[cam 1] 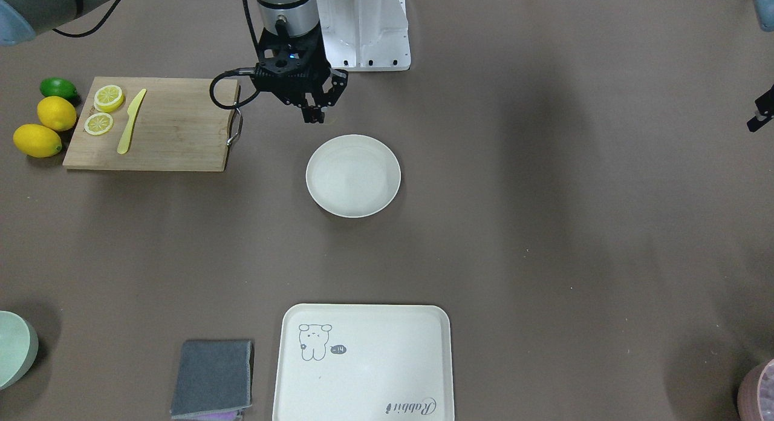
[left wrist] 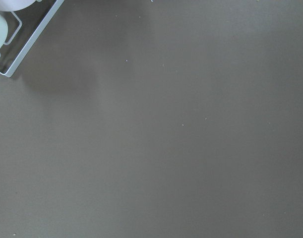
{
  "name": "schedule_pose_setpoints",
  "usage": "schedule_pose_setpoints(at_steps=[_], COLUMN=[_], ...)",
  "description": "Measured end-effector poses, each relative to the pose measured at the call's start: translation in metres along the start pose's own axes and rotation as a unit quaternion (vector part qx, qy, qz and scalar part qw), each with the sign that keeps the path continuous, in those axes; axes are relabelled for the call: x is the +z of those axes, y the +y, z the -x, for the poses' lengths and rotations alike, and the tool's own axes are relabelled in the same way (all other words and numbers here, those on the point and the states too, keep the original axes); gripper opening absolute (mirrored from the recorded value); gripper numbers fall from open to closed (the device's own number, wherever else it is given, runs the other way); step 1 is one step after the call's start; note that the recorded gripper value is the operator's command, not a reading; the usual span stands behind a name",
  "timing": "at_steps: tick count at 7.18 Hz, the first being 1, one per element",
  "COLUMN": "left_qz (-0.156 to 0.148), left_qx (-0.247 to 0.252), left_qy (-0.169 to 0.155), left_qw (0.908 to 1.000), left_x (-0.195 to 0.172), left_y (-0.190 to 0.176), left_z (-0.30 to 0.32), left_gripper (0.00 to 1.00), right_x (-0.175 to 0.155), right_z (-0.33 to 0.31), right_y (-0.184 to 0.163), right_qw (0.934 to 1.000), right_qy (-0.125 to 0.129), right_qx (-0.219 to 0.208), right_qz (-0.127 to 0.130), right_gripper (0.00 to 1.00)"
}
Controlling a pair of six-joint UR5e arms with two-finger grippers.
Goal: Place red cherry on plate
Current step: 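Carry the cherries with the right gripper over the white plate and release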
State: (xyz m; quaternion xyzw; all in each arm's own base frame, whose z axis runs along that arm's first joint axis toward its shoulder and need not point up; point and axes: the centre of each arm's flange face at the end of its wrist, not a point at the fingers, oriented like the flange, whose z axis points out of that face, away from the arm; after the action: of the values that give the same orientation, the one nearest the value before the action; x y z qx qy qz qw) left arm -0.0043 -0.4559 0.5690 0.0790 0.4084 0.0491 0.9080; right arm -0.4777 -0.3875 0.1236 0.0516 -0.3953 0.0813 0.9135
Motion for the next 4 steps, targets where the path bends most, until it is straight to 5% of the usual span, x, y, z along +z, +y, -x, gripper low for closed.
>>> schedule_pose_setpoints(at_steps=[3, 4], left_qz=[-0.002, -0.002], left_qx=[0.002, 0.002], left_qy=[0.002, 0.003], left_qw=[1.0000, 1.0000], left_x=[0.002, 0.002], left_y=[0.006, 0.007], left_z=[0.002, 0.003], left_gripper=[0.98, 0.98], right_x=[0.071, 0.089], right_z=[0.018, 0.023], right_y=[0.018, 0.023], right_qw=[0.9993, 0.9989], right_qy=[0.030, 0.032], right_qx=[0.004, 0.009], right_qz=[-0.023, -0.034], right_gripper=[0.00, 0.99])
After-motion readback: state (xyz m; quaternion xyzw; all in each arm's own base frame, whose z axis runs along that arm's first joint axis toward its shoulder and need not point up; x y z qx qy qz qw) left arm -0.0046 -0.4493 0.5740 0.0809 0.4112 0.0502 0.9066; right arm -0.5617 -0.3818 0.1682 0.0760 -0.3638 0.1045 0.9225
